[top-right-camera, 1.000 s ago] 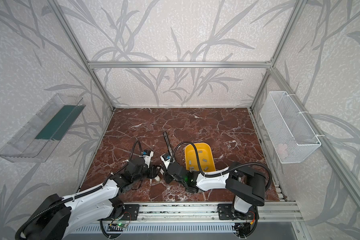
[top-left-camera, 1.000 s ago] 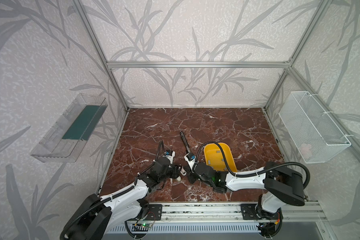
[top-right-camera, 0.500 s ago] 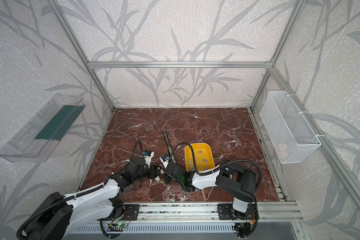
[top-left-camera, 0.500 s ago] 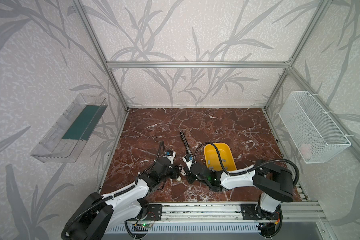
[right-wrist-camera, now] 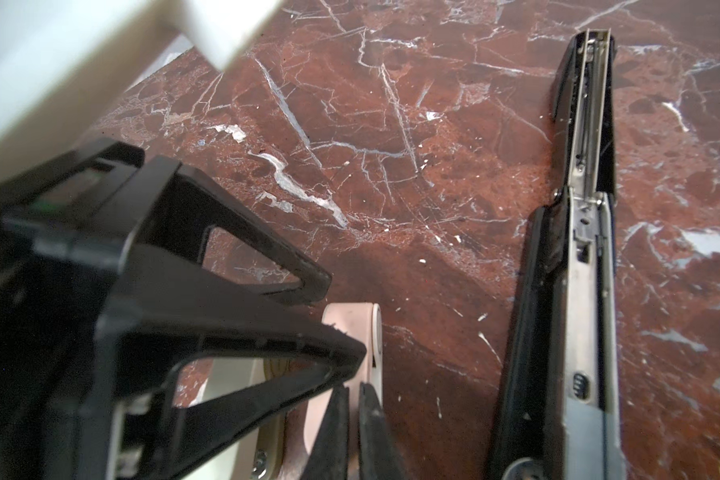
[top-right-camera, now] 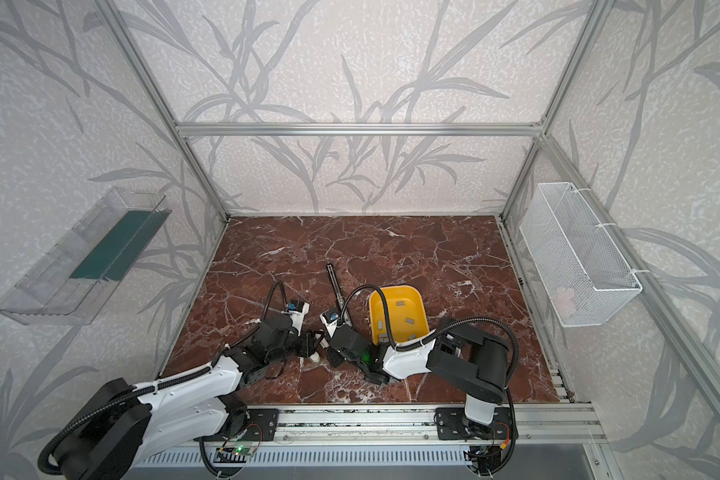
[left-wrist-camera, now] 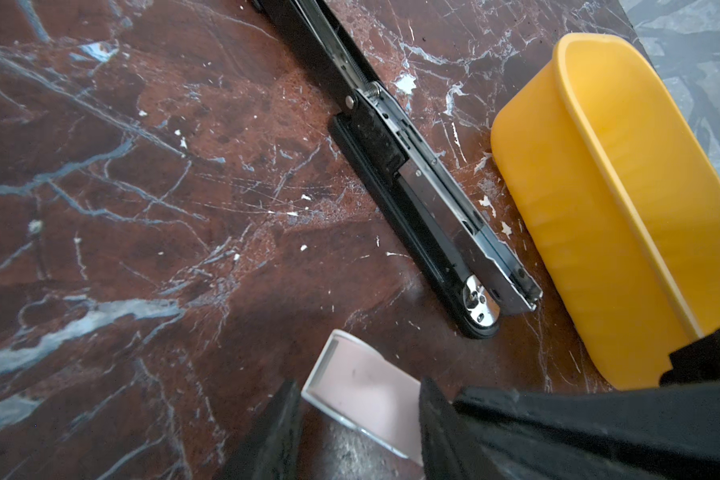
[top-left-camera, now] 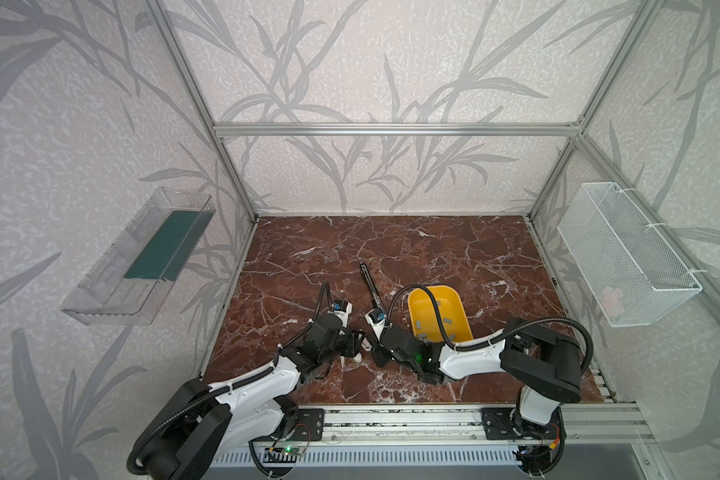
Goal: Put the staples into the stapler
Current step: 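Press the pink stapler top down with the right gripper to close it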
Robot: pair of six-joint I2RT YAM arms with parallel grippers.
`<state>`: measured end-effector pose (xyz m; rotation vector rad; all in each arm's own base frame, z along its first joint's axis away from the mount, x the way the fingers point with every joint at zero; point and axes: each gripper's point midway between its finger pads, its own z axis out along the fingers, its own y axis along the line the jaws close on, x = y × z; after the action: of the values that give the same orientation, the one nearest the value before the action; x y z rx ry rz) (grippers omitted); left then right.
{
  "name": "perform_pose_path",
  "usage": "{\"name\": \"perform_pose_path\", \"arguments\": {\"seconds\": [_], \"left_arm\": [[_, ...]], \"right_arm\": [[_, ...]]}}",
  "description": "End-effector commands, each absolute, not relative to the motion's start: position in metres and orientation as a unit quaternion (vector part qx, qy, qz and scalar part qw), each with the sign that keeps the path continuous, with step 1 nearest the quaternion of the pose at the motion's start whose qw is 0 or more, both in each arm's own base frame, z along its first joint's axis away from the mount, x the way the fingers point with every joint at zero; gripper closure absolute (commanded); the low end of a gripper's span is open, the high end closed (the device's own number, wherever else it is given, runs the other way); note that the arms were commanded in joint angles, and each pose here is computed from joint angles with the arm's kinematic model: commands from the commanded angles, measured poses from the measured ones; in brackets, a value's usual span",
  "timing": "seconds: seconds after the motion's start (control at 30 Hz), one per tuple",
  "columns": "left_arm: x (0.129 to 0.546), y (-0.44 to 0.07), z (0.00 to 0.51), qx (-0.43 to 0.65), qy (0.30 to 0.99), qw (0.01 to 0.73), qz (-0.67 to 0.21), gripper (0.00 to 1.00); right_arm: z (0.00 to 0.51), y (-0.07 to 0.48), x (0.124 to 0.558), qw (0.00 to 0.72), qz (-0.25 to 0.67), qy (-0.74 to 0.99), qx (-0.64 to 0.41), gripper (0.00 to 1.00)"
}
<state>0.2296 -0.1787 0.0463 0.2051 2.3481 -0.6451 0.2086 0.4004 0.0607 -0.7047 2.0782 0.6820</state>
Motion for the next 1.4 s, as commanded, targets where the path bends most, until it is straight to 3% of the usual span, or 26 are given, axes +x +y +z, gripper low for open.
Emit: {"name": "perform_pose_path", "arguments": {"seconds": [0.0, 1.37], "left_arm": [[0.229, -0.180, 0.049, 0.089, 0.902, 0.344, -0.246, 0.53], [0.225, -0.180, 0.050, 0.087, 0.900, 0.342, -0.254, 0.54]], "right_arm": [[0.032, 0.387, 0.200, 0.378, 0.250, 0.843, -0.291, 0.90], [-0.027, 0.361, 0.190, 0.340, 0.195, 0.875, -0.284, 0.94]]}}
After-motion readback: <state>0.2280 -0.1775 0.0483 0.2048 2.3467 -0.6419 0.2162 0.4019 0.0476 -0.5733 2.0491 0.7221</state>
